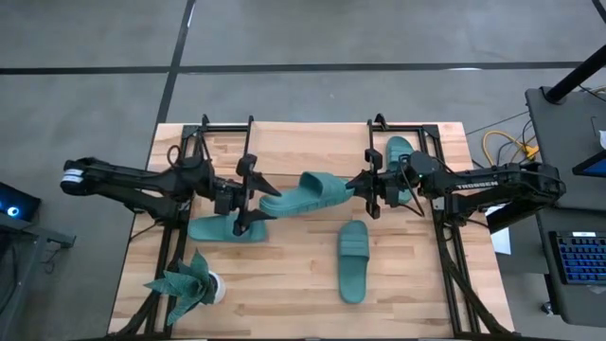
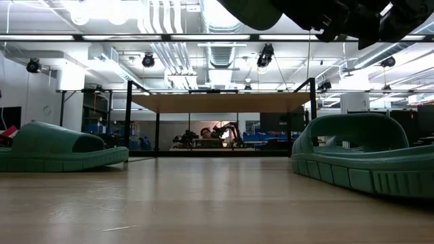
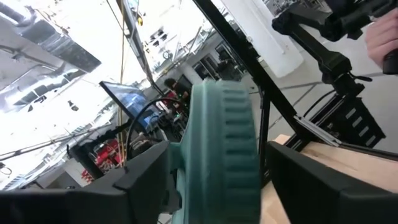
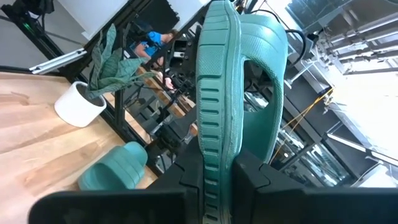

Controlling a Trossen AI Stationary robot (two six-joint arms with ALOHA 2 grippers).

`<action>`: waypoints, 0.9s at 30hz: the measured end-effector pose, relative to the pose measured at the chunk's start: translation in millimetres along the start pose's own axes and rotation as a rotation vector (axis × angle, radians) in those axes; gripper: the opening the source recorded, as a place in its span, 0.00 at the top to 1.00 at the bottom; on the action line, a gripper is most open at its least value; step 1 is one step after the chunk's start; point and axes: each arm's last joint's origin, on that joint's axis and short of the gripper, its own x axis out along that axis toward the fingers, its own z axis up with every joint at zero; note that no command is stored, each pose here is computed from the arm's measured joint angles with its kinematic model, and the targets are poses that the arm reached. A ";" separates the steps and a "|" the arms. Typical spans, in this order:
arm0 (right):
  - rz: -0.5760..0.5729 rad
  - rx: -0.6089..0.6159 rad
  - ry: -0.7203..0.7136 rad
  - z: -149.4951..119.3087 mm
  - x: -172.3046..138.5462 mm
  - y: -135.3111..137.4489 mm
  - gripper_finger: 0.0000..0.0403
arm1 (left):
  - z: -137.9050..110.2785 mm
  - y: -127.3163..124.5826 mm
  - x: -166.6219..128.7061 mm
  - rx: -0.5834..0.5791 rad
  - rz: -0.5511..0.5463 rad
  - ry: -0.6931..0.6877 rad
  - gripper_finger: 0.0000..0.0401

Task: Pick and place slides into the shelf
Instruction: Put the green slide on the shelf

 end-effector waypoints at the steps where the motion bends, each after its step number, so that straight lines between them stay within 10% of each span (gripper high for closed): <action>1: 0.000 0.000 0.000 0.0 0.0 0.0 0.92 | -1.0 -0.3 1.3 0.000 0.001 -0.001 0.44; 10: -0.001 0.001 -0.001 0.1 0.0 -0.1 0.92 | -4.3 1.0 9.8 0.024 0.048 -0.025 0.89; 27: -0.102 0.067 0.075 -0.2 1.1 -5.7 0.80 | 2.5 9.1 0.5 0.048 0.184 0.052 0.89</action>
